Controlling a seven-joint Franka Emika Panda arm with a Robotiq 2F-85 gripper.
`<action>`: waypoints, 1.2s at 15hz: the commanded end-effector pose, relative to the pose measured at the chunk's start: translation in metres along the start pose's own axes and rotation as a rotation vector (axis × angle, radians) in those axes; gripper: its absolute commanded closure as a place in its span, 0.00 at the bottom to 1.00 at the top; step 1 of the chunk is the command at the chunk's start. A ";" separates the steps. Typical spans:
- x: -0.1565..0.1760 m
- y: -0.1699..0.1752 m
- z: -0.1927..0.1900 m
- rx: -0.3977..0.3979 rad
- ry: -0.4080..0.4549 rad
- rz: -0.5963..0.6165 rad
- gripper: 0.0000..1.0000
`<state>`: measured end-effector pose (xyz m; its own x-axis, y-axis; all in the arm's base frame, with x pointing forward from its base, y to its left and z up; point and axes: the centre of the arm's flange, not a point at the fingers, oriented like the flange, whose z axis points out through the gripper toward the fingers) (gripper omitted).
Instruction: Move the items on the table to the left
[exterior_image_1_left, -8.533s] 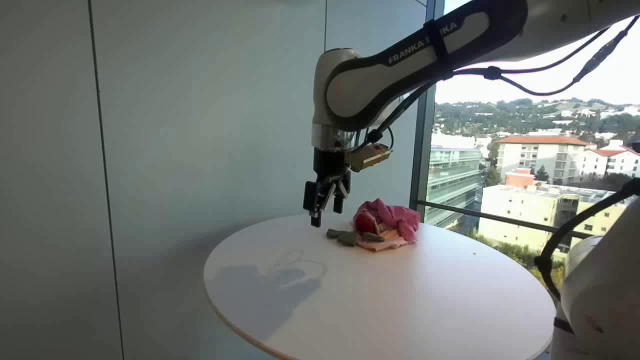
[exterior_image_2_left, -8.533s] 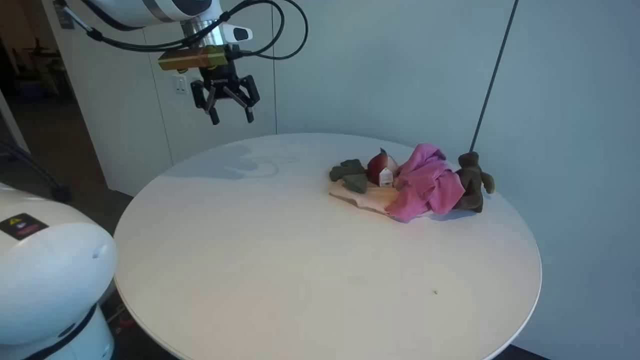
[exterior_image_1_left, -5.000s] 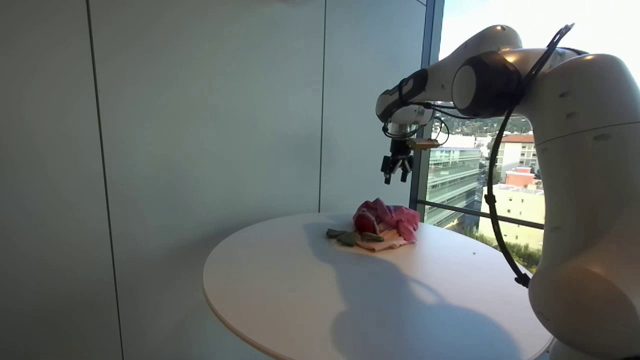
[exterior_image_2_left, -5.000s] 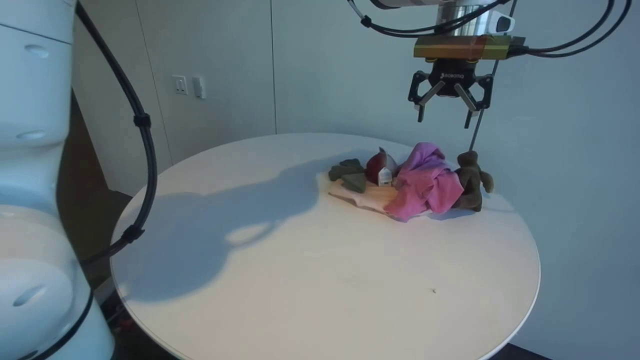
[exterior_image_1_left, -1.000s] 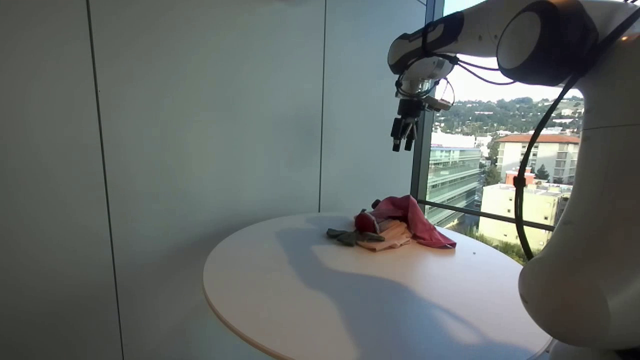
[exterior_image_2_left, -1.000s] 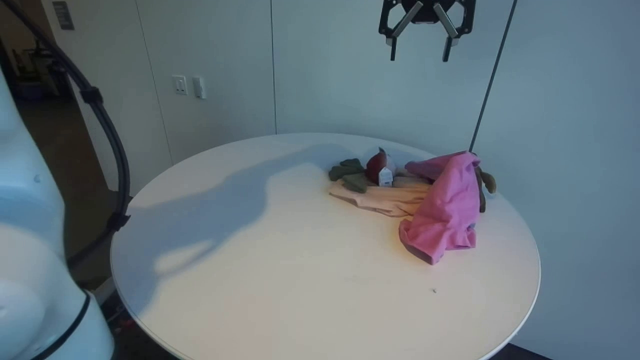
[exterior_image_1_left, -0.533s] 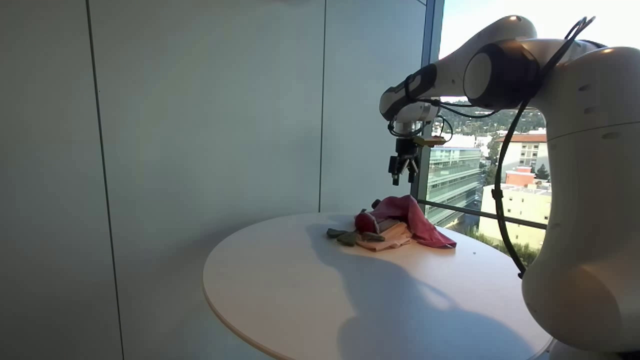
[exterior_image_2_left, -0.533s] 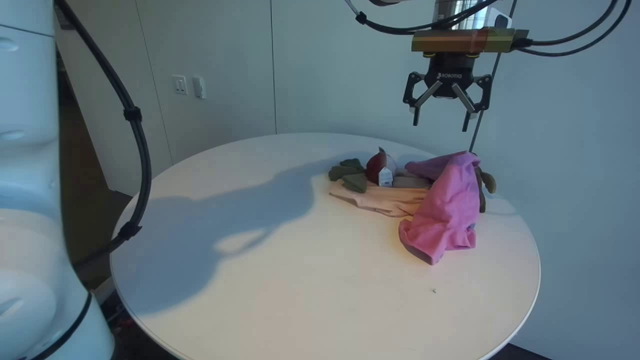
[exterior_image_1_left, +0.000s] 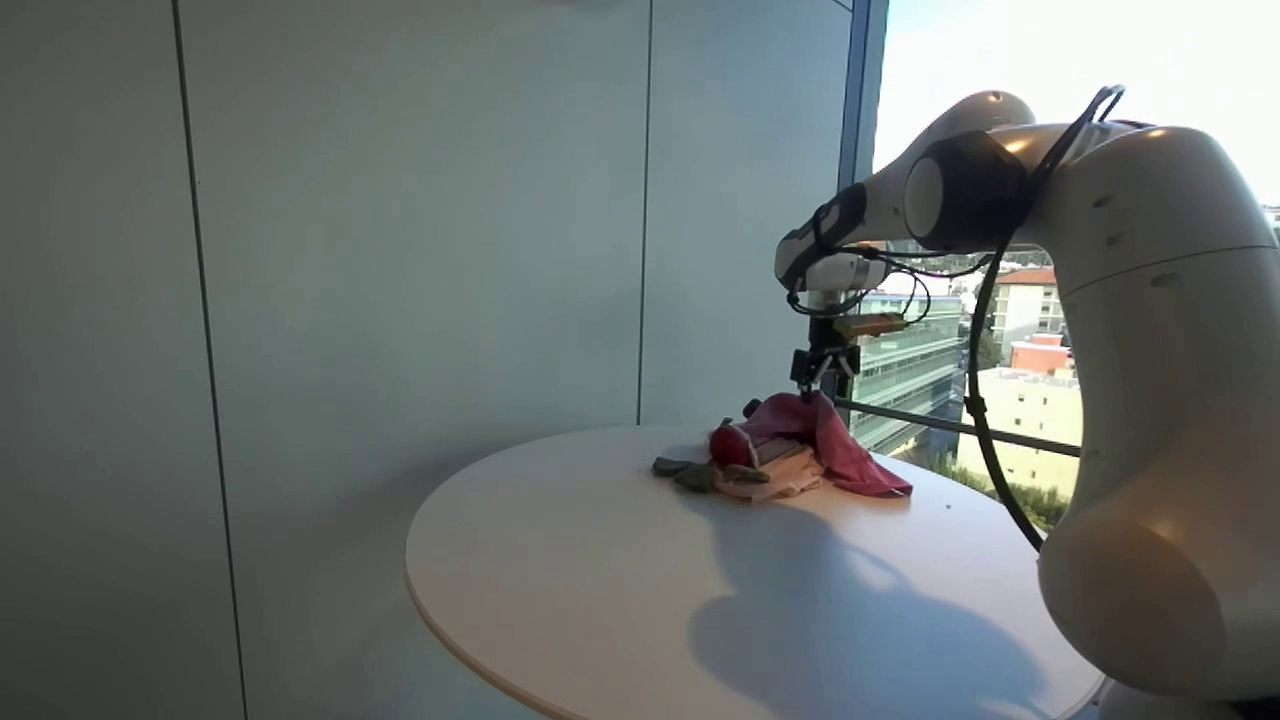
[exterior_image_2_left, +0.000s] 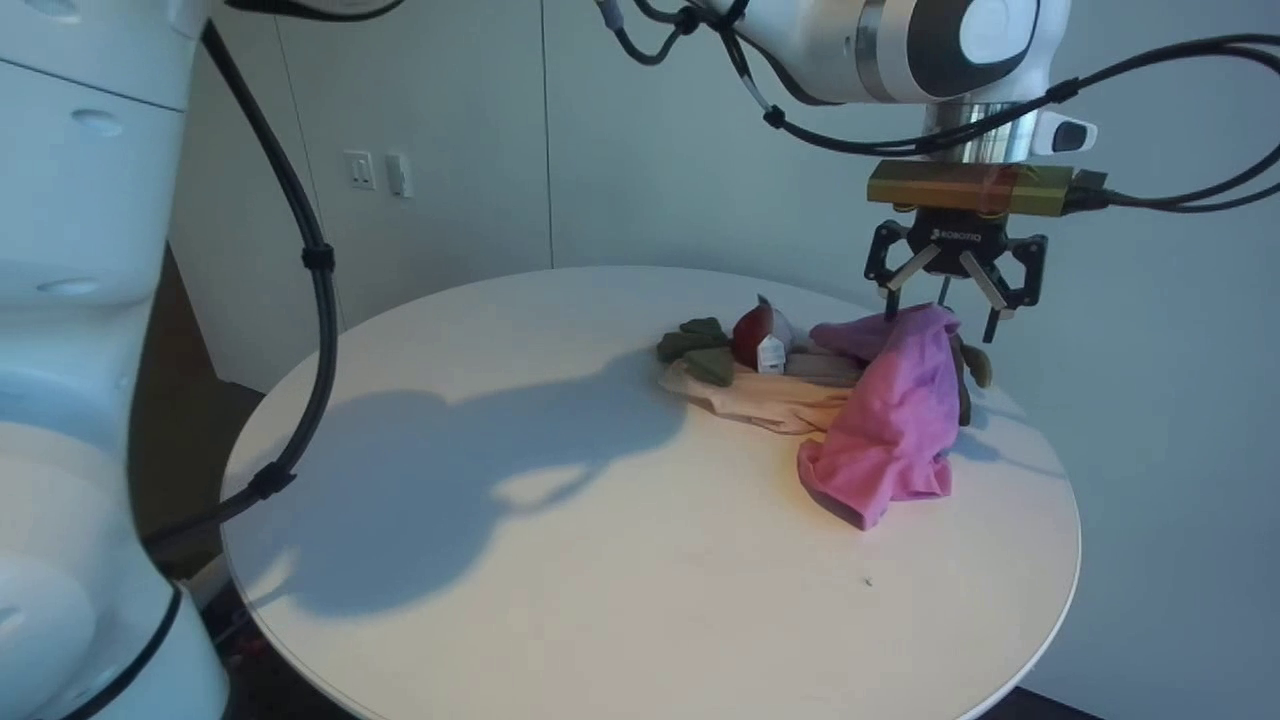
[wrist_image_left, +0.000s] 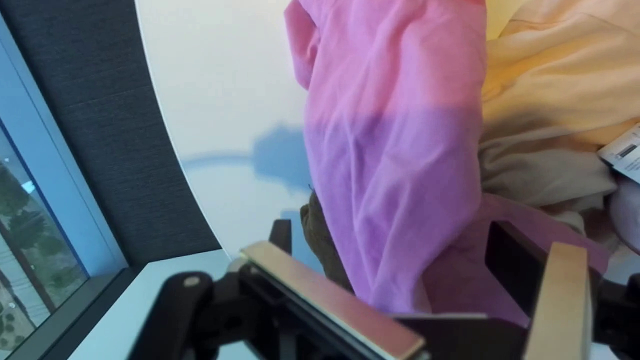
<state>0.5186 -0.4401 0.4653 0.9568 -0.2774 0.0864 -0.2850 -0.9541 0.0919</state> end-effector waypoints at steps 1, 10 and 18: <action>0.013 -0.012 0.023 0.095 0.027 0.012 0.25; 0.006 0.005 0.039 0.202 0.046 0.117 0.87; -0.039 0.008 -0.094 0.194 0.233 -0.005 0.96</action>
<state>0.5048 -0.4492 0.4933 0.9108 -0.3536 0.2130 -0.3425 -0.9354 -0.0885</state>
